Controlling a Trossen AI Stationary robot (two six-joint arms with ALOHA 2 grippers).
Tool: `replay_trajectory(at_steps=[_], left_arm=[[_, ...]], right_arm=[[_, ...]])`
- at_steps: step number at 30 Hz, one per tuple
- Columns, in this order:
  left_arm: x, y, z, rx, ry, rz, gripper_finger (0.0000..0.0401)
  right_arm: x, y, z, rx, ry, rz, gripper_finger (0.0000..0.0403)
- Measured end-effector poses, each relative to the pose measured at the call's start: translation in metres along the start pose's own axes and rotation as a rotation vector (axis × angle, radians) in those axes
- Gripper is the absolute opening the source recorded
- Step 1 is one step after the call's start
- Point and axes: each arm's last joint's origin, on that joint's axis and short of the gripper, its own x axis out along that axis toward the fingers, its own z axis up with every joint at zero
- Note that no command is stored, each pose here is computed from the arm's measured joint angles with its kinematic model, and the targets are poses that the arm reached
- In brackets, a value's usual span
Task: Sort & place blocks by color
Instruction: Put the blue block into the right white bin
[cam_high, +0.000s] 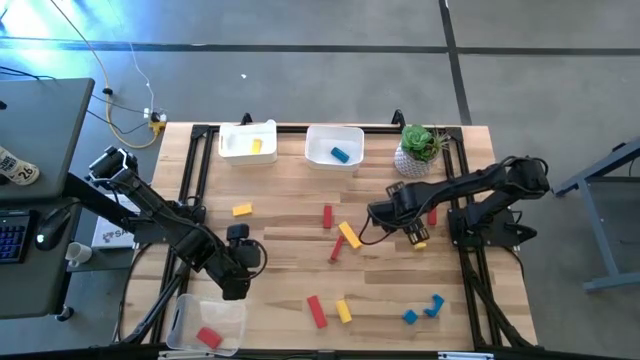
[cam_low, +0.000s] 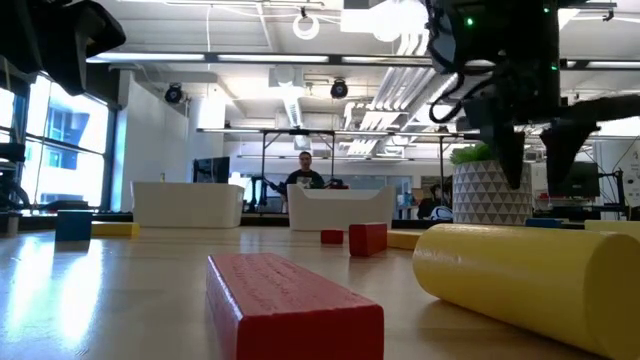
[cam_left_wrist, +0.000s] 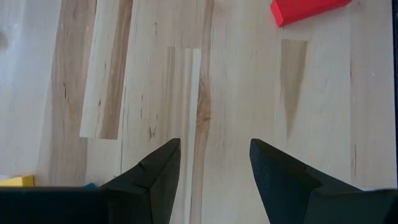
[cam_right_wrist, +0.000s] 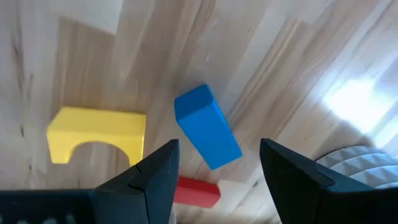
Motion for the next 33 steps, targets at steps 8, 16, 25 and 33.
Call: replay_trajectory(at_steps=[8, 16, 25, 33], left_arm=[[0.000, 0.000, 0.000, 0.003, 0.001, 0.001, 0.0180], [0.000, 0.001, 0.000, 0.003, -0.009, 0.015, 0.0180], [0.000, 0.001, 0.001, 0.004, -0.029, 0.040, 0.0180], [0.002, 0.006, 0.004, 0.009, -0.035, 0.062, 0.0180]], right_arm=[[0.019, 0.008, -0.004, -0.015, 0.020, -0.017, 0.0211], [0.032, 0.010, -0.005, -0.009, 0.005, -0.048, 0.0211], [0.052, 0.016, -0.010, 0.000, -0.009, -0.050, 0.0211], [0.056, 0.016, -0.012, 0.033, -0.006, -0.071, 0.0158]])
